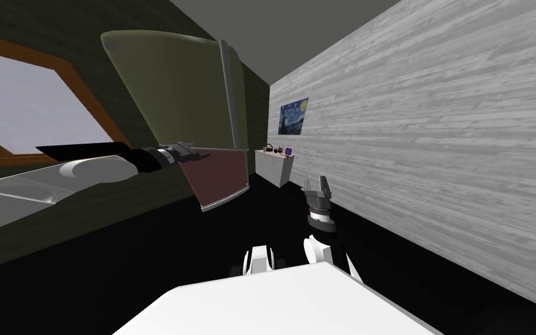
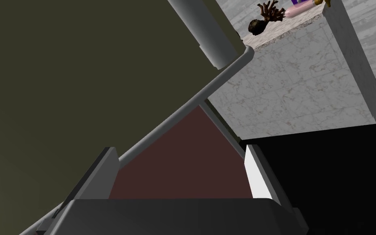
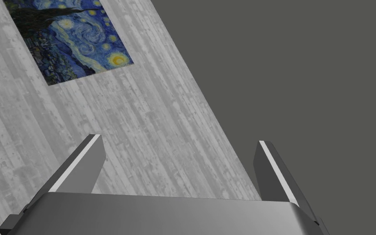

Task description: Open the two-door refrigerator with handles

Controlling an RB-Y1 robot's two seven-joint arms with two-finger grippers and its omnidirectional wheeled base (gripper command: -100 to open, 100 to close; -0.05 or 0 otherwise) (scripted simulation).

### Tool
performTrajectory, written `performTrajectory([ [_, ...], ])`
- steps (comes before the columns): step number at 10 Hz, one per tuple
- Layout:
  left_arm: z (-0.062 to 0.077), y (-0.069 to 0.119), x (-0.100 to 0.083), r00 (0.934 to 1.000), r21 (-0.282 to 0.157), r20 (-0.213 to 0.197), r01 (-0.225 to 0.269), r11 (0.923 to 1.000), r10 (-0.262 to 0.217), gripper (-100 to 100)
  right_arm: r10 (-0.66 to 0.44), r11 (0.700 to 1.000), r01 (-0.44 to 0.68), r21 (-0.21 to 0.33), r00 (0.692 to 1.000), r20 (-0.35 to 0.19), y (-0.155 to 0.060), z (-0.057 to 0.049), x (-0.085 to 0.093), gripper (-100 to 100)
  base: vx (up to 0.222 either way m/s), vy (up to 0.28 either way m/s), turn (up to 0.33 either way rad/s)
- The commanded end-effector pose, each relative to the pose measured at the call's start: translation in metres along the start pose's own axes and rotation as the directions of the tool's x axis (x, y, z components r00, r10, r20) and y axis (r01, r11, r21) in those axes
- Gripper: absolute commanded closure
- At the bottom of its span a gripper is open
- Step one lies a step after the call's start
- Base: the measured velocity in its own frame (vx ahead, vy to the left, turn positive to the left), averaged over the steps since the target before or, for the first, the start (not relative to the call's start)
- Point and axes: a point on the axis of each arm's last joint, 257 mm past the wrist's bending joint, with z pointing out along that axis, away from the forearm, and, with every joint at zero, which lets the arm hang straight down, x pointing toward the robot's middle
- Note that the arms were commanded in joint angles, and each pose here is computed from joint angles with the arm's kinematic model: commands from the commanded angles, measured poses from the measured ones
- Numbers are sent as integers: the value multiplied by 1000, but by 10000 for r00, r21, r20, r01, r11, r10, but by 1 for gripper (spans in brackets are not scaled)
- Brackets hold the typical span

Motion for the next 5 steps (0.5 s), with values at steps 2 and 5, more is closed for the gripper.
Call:
performTrajectory([
  [2, 1, -2, -9, 9999, 65, 161, -27, 10000, 26, -100, 0, 10000, 0, 0, 10000, 0, 0, 0, 0, 0, 187, -94, -92],
  [5, 1, -3, -17, 9996, 117, 288, -41, 9999, 38, -100, 0, 10000, 0, 0, 10000, 0, 0, 0, 0, 0, 183, -81, -85],
])
